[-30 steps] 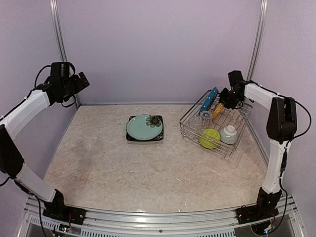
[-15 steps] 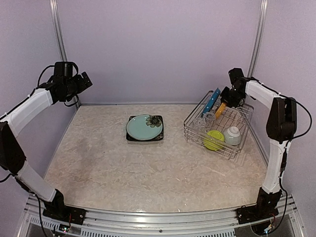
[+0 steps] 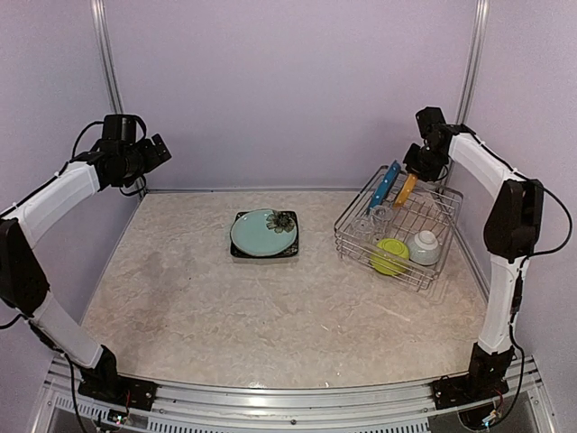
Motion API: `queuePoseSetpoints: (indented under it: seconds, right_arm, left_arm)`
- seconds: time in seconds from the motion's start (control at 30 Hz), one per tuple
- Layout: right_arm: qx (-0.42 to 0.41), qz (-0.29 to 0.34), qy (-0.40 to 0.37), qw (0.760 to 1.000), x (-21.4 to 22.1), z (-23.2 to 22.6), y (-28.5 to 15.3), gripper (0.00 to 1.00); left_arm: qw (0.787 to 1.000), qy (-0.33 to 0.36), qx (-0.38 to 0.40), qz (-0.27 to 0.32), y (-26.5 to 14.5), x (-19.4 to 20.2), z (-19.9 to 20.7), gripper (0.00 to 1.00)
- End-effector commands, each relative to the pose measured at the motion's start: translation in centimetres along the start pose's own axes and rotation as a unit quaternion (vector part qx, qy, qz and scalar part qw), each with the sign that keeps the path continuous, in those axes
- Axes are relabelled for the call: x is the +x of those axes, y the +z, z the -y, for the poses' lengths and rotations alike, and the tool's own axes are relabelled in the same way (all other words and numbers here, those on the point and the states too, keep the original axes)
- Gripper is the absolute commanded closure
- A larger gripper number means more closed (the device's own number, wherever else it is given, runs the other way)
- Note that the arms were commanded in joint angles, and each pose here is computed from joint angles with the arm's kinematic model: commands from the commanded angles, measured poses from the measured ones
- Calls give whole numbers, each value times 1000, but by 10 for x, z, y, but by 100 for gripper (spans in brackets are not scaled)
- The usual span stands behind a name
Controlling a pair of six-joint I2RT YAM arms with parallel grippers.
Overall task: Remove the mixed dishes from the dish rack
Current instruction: Grab the plate from the dish rack, then pass from the right arm to the left
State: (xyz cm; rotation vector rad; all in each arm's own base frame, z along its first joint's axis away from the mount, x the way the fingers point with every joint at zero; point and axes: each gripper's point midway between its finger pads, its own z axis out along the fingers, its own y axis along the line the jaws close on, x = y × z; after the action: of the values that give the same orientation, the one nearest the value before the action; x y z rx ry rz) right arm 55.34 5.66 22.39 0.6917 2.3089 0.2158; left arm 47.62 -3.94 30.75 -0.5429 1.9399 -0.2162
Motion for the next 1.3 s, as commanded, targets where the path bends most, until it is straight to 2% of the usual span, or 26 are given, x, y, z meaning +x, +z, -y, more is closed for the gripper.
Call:
queuePoseSetpoints:
  seconds: [0.0, 0.4, 0.83, 1.07, 1.27]
  right_arm:
    - [3, 85, -25, 996, -43, -15, -36, 81]
    - [9, 122, -30, 992, -58, -11, -83, 83]
    - [12, 136, -26, 990, -55, 3, -124, 85]
    - [-61, 136, -65, 987, -46, -11, -156, 88]
    - [-144, 121, -119, 975, -28, -30, -179, 100]
  left_arm:
    - [1000, -3, 11, 5, 0, -5, 9, 1]
    - [1000, 4, 29, 2, 1, -2, 22, 1]
    - [998, 14, 58, -14, -1, 4, 36, 1]
    - [990, 48, 121, -51, -6, 15, 60, 1]
    - [977, 67, 185, -76, -14, 27, 82, 1]
